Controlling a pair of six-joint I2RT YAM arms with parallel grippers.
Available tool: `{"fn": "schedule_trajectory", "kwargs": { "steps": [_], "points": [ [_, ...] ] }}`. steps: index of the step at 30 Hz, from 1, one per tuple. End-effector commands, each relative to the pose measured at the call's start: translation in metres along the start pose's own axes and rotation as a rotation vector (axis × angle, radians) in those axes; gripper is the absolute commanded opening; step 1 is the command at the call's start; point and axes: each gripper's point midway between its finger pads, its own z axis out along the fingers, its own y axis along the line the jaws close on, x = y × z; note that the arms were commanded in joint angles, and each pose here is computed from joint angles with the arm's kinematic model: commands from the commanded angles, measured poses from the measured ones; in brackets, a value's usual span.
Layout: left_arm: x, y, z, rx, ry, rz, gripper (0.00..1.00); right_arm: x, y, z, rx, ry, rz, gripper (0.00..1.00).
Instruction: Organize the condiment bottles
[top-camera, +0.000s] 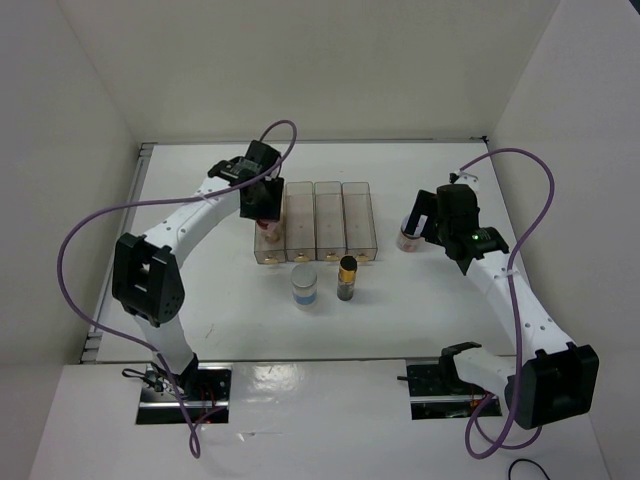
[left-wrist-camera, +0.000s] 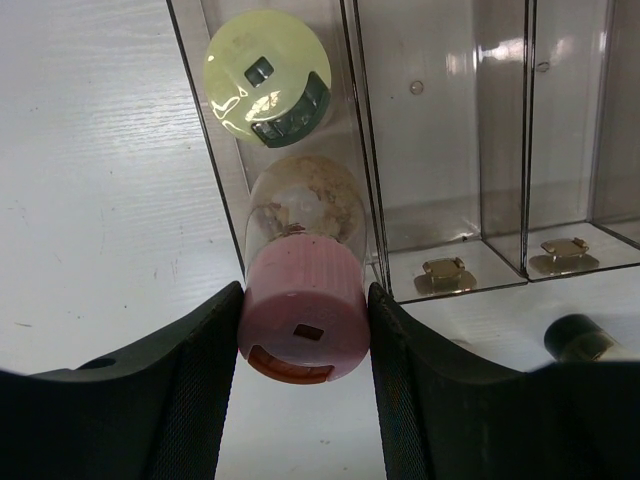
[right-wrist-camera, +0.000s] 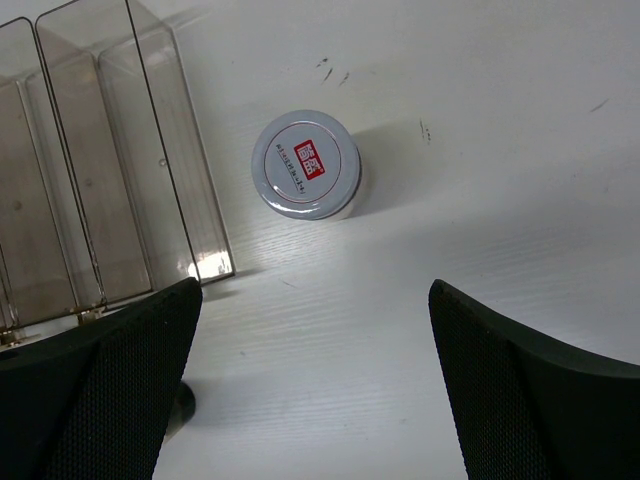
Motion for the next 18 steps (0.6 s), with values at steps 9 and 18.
{"fn": "schedule_trajectory", "kwargs": {
  "steps": [9, 18],
  "points": [
    [0.013, -0.001, 0.026, 0.009, 0.037, 0.027, 0.47, -0.006, -0.001, 0.002, 0.011, -0.030, 0.011, 0.98],
    [0.019, -0.003, 0.038, 0.023, 0.062, 0.047, 0.63, -0.005, -0.001, 0.004, 0.014, -0.021, 0.009, 0.98]
  ]
}}
